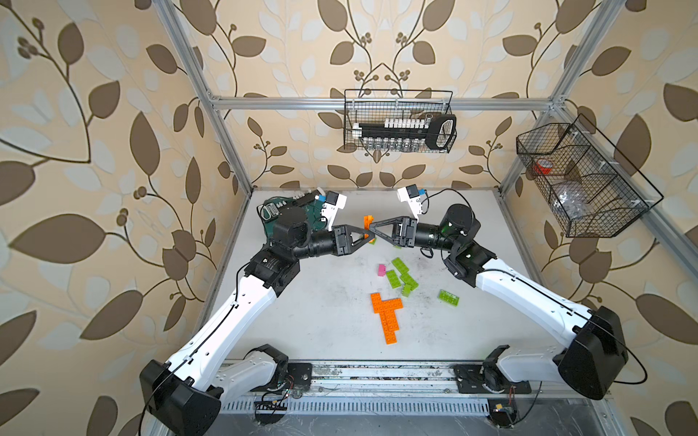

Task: Assemble a small pinwheel with lego
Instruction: Pick up the lego brick from the center of the board.

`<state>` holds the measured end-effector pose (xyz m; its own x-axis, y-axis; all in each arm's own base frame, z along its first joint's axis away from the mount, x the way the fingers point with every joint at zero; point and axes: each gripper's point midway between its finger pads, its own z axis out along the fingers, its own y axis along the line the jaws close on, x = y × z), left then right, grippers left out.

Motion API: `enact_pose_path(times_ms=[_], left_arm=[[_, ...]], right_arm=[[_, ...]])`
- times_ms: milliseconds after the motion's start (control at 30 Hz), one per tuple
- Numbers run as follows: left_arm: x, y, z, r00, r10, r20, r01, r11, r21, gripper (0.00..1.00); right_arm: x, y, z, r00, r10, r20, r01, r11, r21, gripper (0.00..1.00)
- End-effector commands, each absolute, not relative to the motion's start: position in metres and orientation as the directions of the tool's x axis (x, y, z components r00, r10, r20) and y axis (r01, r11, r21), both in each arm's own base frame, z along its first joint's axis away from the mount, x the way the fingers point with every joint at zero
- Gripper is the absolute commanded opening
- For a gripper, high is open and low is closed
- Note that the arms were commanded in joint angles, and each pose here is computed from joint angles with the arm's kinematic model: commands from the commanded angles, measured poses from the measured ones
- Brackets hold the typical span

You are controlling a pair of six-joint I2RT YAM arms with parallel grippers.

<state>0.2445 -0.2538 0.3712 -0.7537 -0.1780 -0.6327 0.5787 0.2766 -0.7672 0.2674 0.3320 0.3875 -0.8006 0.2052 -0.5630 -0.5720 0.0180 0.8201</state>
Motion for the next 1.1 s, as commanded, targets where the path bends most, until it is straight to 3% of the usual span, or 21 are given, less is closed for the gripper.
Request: enact_pose_path(times_ms=[0, 300, 700, 767, 800, 867, 900, 1067], left_arm=[[0.229, -0.258, 0.392, -0.722, -0.164, -0.673, 0.644, 0.197, -0.739, 0.12], [0.225, -0.258, 0.394, -0.719, -0.155, -0.678, 0.654, 0.183, -0.735, 0.11], [0.222, -0.26, 0.393, -0.719, -0.139, -0.681, 0.659, 0.173, -0.732, 0.16], [0.222, -0.261, 0.391, -0.727, -0.134, -0.674, 0.652, 0.175, -0.738, 0.24], [0.222, -0.261, 0.39, -0.73, -0.13, -0.671, 0.648, 0.179, -0.74, 0.38], [0.224, -0.259, 0.384, -0.74, -0.129, -0.66, 0.631, 0.207, -0.748, 0.86], [0.224, -0.257, 0.38, -0.744, -0.131, -0.655, 0.619, 0.233, -0.75, 0.98], [0.222, -0.231, 0.343, -0.764, -0.146, -0.628, 0.521, 0.435, -0.735, 0.99]], right_arm=[[0.255, 0.335, 0.419, -0.776, 0.201, -0.598, -0.62, -0.07, 0.781, 0.65], [0.255, 0.332, 0.417, -0.774, 0.208, -0.598, -0.62, -0.053, 0.783, 0.37], [0.251, 0.329, 0.422, -0.761, 0.213, -0.612, -0.633, -0.042, 0.773, 0.12], [0.252, 0.327, 0.421, -0.758, 0.221, -0.614, -0.635, -0.03, 0.772, 0.07], [0.254, 0.326, 0.42, -0.757, 0.228, -0.612, -0.632, -0.02, 0.774, 0.06], [0.257, 0.324, 0.416, -0.753, 0.229, -0.618, -0.633, 0.006, 0.774, 0.06], [0.258, 0.321, 0.413, -0.748, 0.225, -0.624, -0.634, 0.034, 0.773, 0.06], [0.286, 0.298, 0.355, -0.714, 0.181, -0.676, -0.595, 0.353, 0.722, 0.05]])
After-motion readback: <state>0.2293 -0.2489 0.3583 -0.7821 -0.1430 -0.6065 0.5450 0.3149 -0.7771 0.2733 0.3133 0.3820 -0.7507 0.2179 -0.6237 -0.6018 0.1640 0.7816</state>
